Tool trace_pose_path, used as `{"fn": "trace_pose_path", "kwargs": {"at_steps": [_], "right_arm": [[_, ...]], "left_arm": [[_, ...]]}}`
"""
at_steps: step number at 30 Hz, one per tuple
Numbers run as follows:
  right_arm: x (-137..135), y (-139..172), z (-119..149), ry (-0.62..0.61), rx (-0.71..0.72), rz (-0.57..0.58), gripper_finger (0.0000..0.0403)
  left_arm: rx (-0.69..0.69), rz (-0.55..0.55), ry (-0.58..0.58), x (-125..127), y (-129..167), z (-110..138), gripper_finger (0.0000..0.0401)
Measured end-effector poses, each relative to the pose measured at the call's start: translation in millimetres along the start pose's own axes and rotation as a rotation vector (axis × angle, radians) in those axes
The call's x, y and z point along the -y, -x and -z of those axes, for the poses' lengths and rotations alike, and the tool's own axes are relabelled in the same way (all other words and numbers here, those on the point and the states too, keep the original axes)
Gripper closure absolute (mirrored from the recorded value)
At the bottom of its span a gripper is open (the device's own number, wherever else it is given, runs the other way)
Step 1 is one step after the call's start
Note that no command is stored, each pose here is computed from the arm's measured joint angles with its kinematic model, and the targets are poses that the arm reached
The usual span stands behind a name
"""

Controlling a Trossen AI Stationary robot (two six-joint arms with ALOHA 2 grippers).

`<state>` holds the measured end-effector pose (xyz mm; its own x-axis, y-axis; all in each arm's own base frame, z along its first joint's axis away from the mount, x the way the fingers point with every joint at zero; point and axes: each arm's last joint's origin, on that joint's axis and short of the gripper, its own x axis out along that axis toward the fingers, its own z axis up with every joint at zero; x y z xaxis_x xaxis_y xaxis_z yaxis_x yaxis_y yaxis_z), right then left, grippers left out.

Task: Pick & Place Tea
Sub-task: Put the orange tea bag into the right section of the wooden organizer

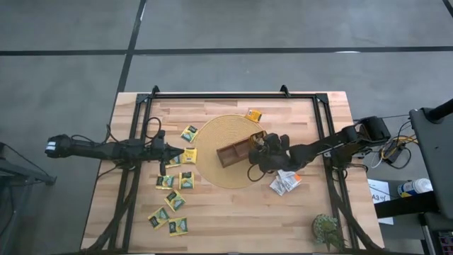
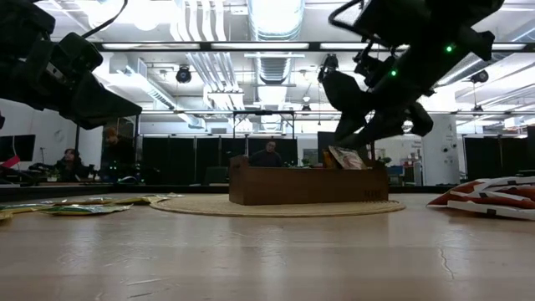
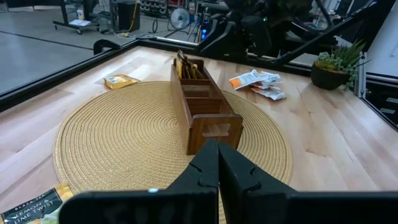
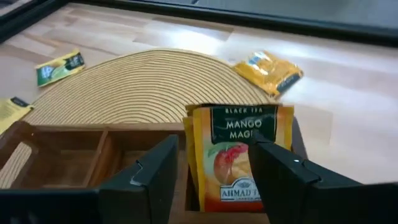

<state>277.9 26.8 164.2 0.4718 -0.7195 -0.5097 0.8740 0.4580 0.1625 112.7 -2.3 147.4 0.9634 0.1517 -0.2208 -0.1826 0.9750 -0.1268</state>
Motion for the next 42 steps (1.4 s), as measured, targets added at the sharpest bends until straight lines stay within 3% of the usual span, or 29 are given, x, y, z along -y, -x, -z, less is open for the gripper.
{"fn": "trace_pose_path", "kwargs": {"at_steps": [6, 9, 14, 31, 36, 42], "right_arm": [[7.2, 1.7, -23.2, 0.119, 0.033, 0.005, 0.0213], [16.7, -2.5, -42.5, 0.098, 0.019, 0.004, 0.0213], [31.0, -13.7, -64.7, 0.0, -0.127, -0.101, 0.0213], [38.0, -26.0, -49.6, 0.093, -0.17, 0.025, 0.0213], [38.5, -25.2, -46.0, 0.102, -0.249, -0.012, 0.0213], [39.4, -26.1, -49.0, 0.095, -0.184, 0.032, 0.0213]], "left_arm": [[0.0, 0.0, 0.0, 0.0, 0.0, 0.0, 0.0401], [0.0, 0.0, 0.0, 0.0, 0.0, 0.0, 0.0401], [0.0, 0.0, 0.0, 0.0, 0.0, 0.0, 0.0401], [0.0, 0.0, 0.0, 0.0, 0.0, 0.0, 0.0401], [0.0, 0.0, 0.0, 0.0, 0.0, 0.0, 0.0401], [0.0, 0.0, 0.0, 0.0, 0.0, 0.0, 0.0401]]}}
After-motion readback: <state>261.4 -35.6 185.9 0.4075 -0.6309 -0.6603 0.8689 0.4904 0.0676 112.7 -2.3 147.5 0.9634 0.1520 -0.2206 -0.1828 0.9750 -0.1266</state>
